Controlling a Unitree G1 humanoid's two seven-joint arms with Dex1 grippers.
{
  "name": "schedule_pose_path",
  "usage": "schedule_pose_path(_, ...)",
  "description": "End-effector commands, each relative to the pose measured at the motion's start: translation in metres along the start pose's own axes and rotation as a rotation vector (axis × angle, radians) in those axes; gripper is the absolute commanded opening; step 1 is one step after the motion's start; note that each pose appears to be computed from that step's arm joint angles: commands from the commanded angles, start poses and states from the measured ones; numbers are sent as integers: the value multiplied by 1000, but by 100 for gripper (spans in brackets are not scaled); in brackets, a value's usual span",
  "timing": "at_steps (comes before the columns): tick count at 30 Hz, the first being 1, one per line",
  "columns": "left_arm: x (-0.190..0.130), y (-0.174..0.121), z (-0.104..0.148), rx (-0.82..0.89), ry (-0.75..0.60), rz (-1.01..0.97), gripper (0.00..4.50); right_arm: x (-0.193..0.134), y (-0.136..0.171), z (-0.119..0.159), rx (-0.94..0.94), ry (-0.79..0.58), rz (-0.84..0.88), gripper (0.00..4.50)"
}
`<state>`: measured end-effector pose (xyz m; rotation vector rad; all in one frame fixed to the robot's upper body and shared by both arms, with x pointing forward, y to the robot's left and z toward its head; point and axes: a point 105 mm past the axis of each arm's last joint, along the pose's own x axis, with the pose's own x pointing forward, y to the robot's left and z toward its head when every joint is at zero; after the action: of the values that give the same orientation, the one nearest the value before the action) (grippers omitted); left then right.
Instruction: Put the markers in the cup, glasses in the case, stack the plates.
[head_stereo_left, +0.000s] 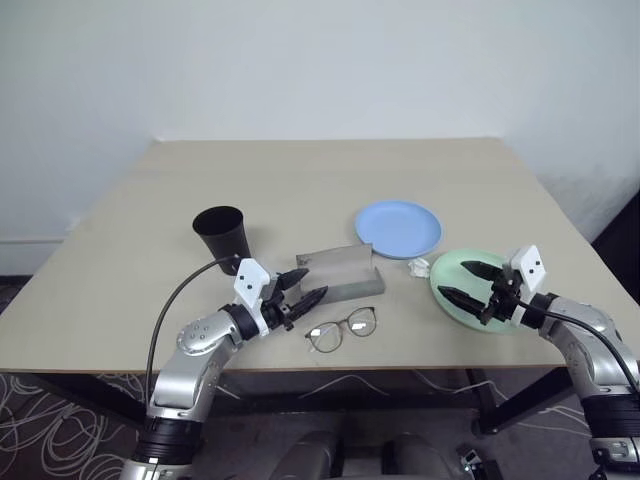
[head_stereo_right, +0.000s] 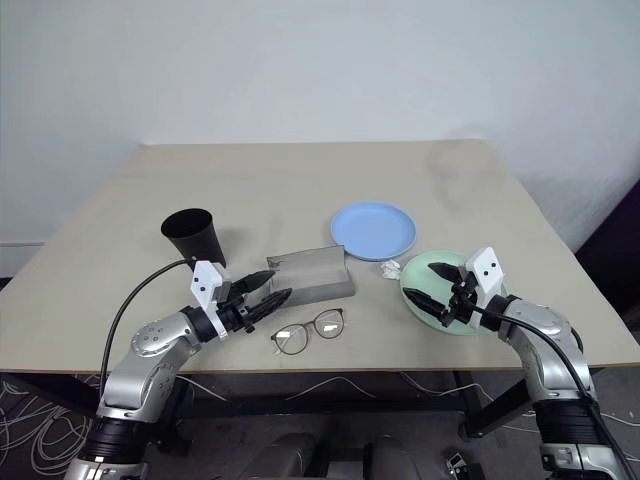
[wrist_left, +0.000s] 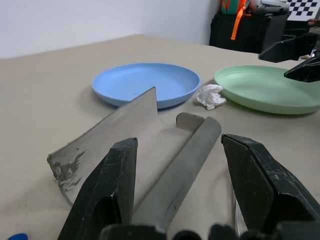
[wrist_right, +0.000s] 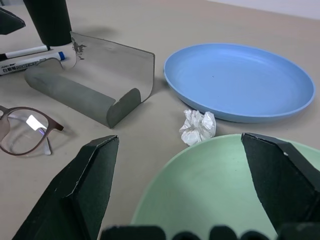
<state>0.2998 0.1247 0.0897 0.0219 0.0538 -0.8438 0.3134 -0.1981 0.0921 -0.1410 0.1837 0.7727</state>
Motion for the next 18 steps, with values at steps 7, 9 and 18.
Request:
schedule_pose_path(7, -3, 8, 11, 38, -26, 4, 279, -5, 6, 19, -16, -46, -30, 426)
schedule_pose_path(9, -4, 9, 12, 38, -34, 13, 279, -3, 9, 18, -9, -41, -34, 426)
schedule_pose_path(18, 5, 6, 11, 28, -42, -11, 279, 2, 9, 14, 23, 23, -174, 426)
